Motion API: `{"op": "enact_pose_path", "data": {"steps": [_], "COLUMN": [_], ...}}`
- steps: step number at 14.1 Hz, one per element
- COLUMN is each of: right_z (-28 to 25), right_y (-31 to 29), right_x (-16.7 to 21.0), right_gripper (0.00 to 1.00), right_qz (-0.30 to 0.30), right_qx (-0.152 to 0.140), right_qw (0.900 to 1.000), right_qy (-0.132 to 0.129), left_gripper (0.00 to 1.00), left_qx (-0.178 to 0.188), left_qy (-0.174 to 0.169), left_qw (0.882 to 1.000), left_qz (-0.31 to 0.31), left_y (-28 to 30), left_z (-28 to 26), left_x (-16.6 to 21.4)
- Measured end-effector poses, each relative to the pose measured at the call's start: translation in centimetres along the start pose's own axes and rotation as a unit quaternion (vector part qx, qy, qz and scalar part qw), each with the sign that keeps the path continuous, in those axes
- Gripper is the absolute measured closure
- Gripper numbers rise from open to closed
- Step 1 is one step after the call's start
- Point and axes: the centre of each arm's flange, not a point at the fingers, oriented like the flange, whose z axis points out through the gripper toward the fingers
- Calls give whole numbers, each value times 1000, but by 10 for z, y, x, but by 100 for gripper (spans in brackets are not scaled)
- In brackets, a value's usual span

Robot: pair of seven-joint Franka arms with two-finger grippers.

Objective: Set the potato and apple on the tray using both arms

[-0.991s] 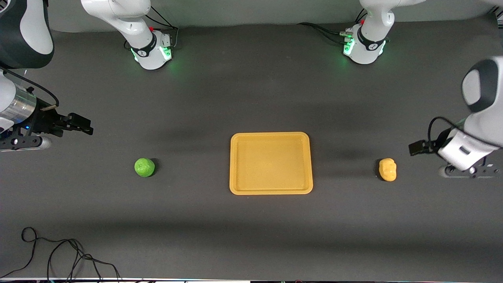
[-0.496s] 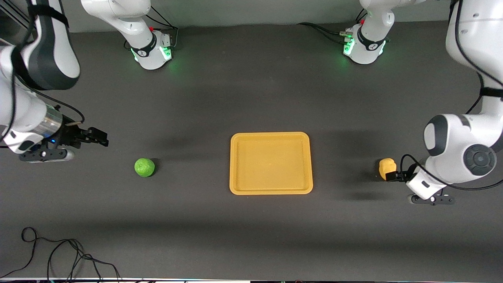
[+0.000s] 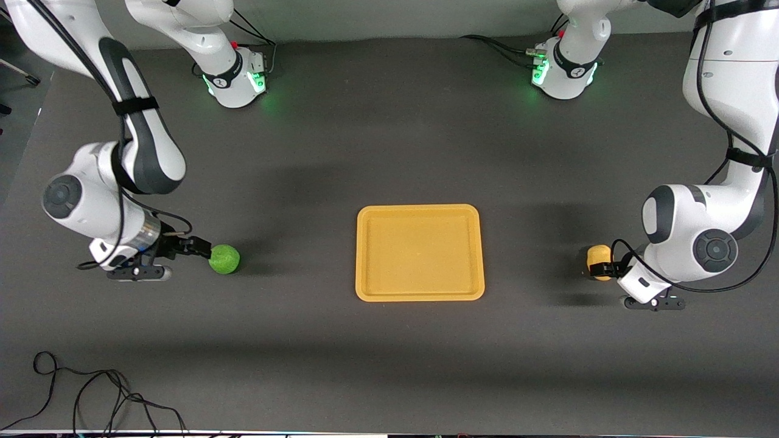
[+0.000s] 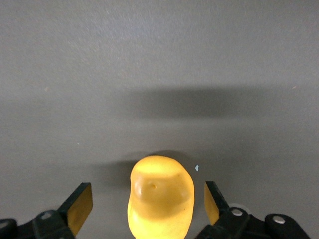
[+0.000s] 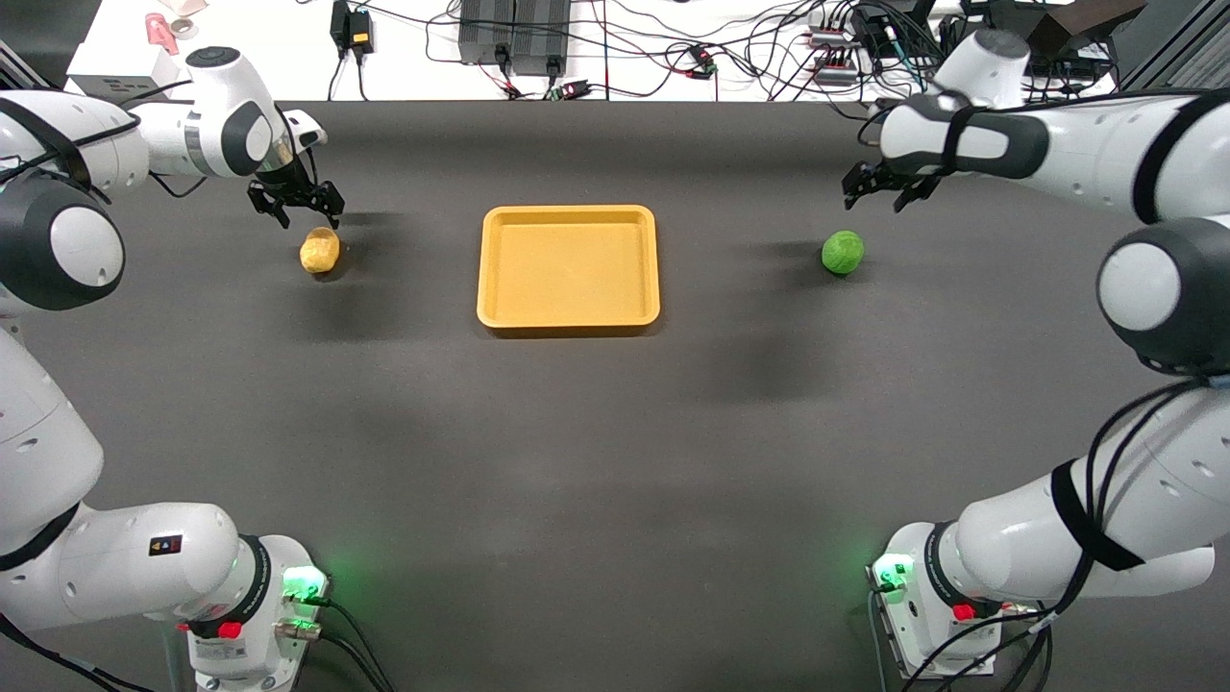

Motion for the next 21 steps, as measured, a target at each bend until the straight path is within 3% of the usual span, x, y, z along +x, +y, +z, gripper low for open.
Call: {"op": "enact_pose_path", "data": {"steps": [3,7,10,11,12,16,19,21], "right_z": [38,84,102,100,96,34,-51,-105], "right_y": [-11,-11,-11,-12,-13,-28,-42,-44], "right_x": [-2,-6,-8,-8,-5,7,15,11], "right_gripper": [0,0,12,24,26,27,27,27], "right_qz": [4,5,5,5,4,-15,-32,-45], "right_qx": [10,10,10,10,11,10,6,-14], "right_qw": [1000,1000,999,999,1000,999,998,998], "right_qy": [-14,-28,-33,-31,-29,-42,-48,-49], "left_gripper": [0,8,41,44,44,44,44,44], "left_qx": [-1,2,3,3,3,1,13,6], "left_qy": [-6,-9,-9,-9,-9,-5,-35,-41], "left_qw": [1000,1000,1000,1000,1000,1000,999,999], "left_qz": [5,10,11,12,12,-1,-23,-33], "left_y": [5,7,8,8,9,25,80,134], "left_z": [6,16,17,17,17,-1,-70,-125], "left_x": [-4,-8,-9,-9,-9,-4,5,4]}}
